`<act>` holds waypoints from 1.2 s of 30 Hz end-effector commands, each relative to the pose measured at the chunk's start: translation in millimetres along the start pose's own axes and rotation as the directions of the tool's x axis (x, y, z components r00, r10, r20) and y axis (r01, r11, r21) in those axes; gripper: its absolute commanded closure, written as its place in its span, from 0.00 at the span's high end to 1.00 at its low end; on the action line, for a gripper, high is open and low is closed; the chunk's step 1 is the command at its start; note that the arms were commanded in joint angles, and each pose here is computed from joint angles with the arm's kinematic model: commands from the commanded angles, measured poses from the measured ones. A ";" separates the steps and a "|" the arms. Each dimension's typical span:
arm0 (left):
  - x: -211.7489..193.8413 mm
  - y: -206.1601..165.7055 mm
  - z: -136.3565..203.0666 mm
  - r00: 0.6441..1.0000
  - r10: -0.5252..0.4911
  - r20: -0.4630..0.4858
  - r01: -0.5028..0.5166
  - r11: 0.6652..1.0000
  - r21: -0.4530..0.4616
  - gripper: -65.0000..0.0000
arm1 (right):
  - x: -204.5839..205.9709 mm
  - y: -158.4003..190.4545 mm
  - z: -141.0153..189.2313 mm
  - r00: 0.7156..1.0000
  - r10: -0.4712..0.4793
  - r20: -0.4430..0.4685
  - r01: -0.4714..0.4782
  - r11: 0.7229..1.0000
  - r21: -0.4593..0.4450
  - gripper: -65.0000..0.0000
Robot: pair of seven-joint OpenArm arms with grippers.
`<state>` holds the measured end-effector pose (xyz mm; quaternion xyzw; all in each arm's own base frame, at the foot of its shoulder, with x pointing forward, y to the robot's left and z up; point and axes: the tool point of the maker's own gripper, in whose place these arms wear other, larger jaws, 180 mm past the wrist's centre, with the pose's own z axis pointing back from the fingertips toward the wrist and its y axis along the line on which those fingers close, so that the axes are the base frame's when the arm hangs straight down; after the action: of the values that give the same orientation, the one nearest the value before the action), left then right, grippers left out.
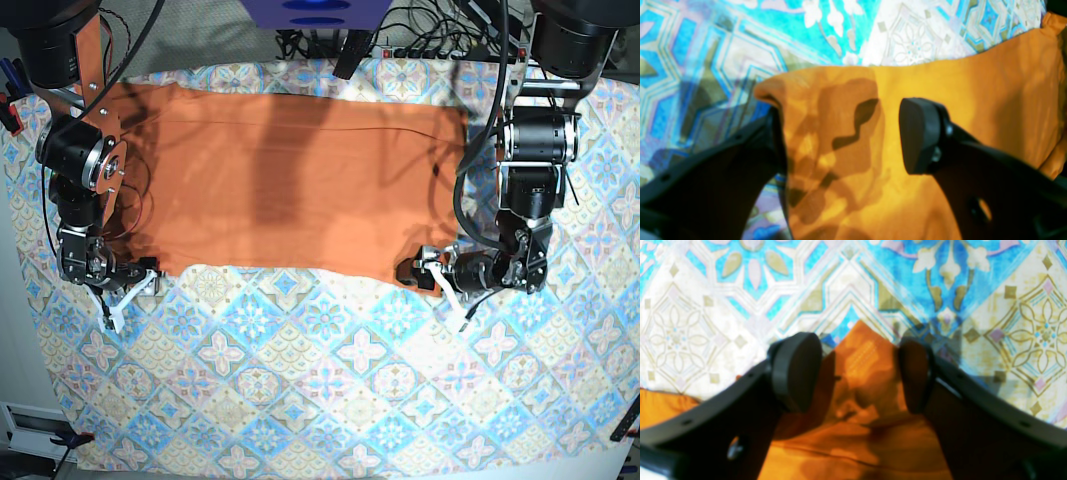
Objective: Fold the T-shirt properly
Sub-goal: 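Lower both grippers onto the shirt's long edge opposite the robot, then pinch the shirt's long edge with both grippers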
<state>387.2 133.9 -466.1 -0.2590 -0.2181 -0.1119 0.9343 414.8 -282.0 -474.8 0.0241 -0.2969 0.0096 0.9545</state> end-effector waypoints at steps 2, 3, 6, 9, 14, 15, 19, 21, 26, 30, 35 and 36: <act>-8.9 1.7 -0.2 0.998 -0.017 -0.062 0.018 1.000 0.016 0.65 | 0.3 -9.9 4.4 0.999 0.004 -0.045 -0.004 1.000 -0.021 0.59; -12.5 1.8 -1.0 0.998 -0.014 -0.067 0.015 1.000 0.015 0.65 | -2.8 -9.9 4.6 0.998 0.003 -0.062 -0.004 1.000 -0.021 0.59; -19.5 0.5 -3.2 0.995 -0.026 -0.092 0.028 1.000 0.014 0.65 | -7.1 -10.4 5.1 0.996 0.003 -0.085 -0.005 1.000 -0.022 0.60; -25.8 -2.7 -6.3 0.990 -0.060 -0.128 0.062 0.998 0.012 0.65 | -6.6 -11.6 5.6 0.997 -0.002 -0.083 0.000 1.000 -0.024 0.60; -45.0 -3.0 -9.2 0.984 -0.052 -0.170 0.055 0.998 0.008 0.65 | -7.1 -26.8 10.8 0.996 -0.009 -0.083 0.005 0.999 -0.049 0.60; -47.1 -2.9 -9.0 0.983 -0.051 -0.178 0.053 0.999 0.008 0.65 | -7.2 -28.7 11.5 0.996 -0.010 -0.083 0.005 0.999 -0.052 0.60; -55.7 -2.6 -8.3 0.977 -0.043 -0.210 0.045 0.999 0.006 0.65 | -7.2 -28.7 11.5 0.996 -0.010 -0.083 0.005 0.999 -0.052 0.59; -56.3 -1.4 -7.6 0.976 -0.045 -0.213 0.048 0.999 0.010 0.64 | -8.1 -28.7 11.4 0.996 -0.010 -0.085 0.005 0.999 -0.052 0.59; -58.8 -0.3 -7.4 0.974 -0.048 -0.222 0.052 0.999 0.013 0.45 | -9.5 -28.7 11.5 0.996 -0.010 -0.092 0.005 0.999 -0.052 0.59; -60.1 3.7 -4.9 0.973 -0.046 -0.226 0.052 0.998 0.021 0.42 | -13.2 -28.9 12.1 0.993 -0.012 -0.117 0.006 0.999 -0.054 0.59; -60.3 5.3 -3.9 0.973 -0.045 -0.226 0.052 0.998 0.024 0.41 | -15.7 -29.0 11.9 0.992 -0.002 -0.125 -0.005 0.998 -0.055 0.54; -60.3 5.3 -3.9 0.973 -0.045 -0.226 0.052 0.998 0.024 0.41 | -16.3 -29.5 12.0 0.992 0.005 -0.128 -0.012 0.998 -0.057 0.48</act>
<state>366.8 129.1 -479.9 -0.2580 -0.1906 -0.1339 0.9377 398.5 -302.9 -478.0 0.0061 -0.2510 0.0043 0.9679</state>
